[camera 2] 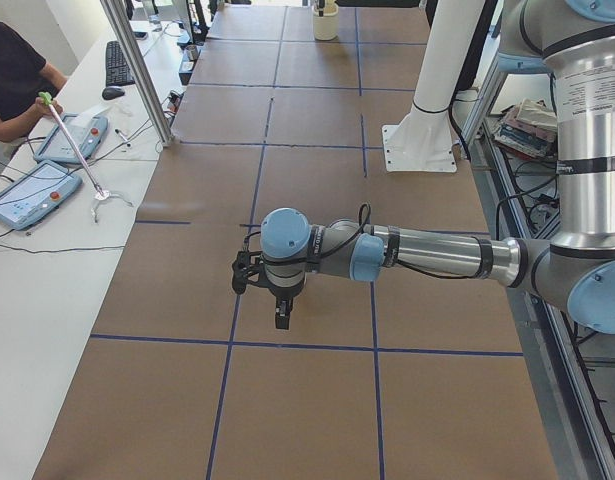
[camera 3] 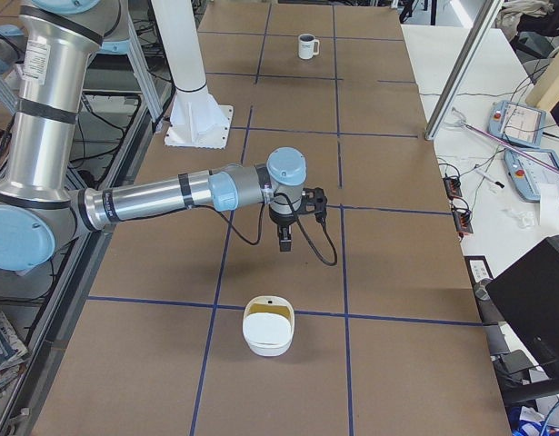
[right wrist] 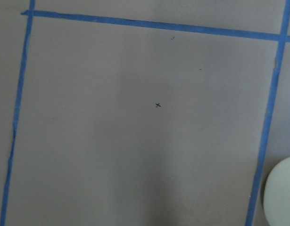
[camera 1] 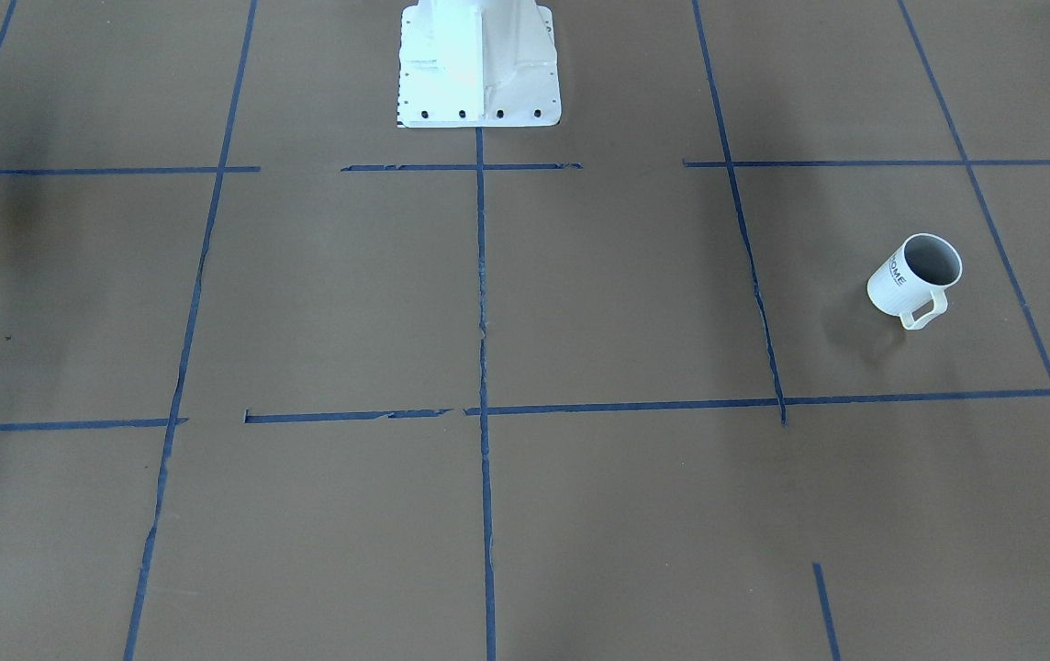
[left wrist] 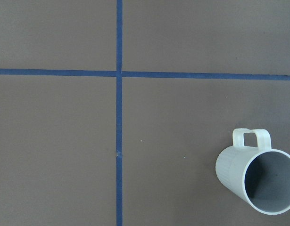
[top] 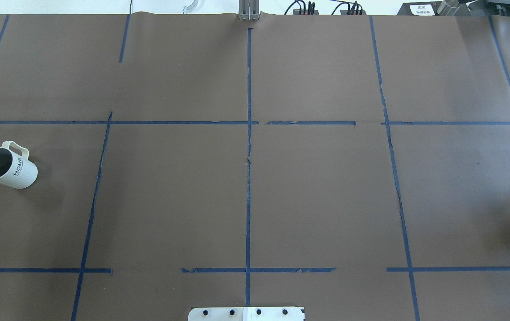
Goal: Left arm hands cup to right arm to dump lemon
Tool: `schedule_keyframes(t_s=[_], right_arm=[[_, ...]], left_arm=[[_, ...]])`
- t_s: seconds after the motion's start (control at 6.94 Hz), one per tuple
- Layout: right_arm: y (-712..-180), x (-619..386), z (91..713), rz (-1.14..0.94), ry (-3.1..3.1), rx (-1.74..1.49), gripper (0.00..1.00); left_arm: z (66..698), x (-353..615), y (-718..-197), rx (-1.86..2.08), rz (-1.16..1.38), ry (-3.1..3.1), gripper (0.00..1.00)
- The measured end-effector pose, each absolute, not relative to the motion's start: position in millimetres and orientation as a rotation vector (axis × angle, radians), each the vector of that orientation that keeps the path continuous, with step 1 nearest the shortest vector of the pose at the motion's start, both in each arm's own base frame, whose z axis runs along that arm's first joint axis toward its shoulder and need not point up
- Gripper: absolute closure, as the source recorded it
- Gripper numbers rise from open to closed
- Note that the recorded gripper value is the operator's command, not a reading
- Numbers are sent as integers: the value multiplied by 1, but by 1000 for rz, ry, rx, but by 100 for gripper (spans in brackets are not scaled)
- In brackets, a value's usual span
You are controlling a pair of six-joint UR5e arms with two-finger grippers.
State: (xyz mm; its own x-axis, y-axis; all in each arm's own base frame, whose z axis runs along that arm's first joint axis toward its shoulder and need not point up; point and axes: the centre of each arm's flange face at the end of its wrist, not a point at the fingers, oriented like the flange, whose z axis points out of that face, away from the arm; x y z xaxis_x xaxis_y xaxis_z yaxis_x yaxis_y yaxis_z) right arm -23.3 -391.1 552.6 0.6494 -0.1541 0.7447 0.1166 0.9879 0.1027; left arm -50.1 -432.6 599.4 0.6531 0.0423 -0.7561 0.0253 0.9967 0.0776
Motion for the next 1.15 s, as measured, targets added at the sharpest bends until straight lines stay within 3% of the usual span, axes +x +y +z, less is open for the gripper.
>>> schedule_keyframes(t_s=[0.43,1.15], right_arm=[[-382,25,601,-181,-815,81,0],[-373,36,612,-160,-813,75,0]], left_arm=[[598,-59,-429,33,5,861,0],[592,-57,-424,-12,-17,844,0]])
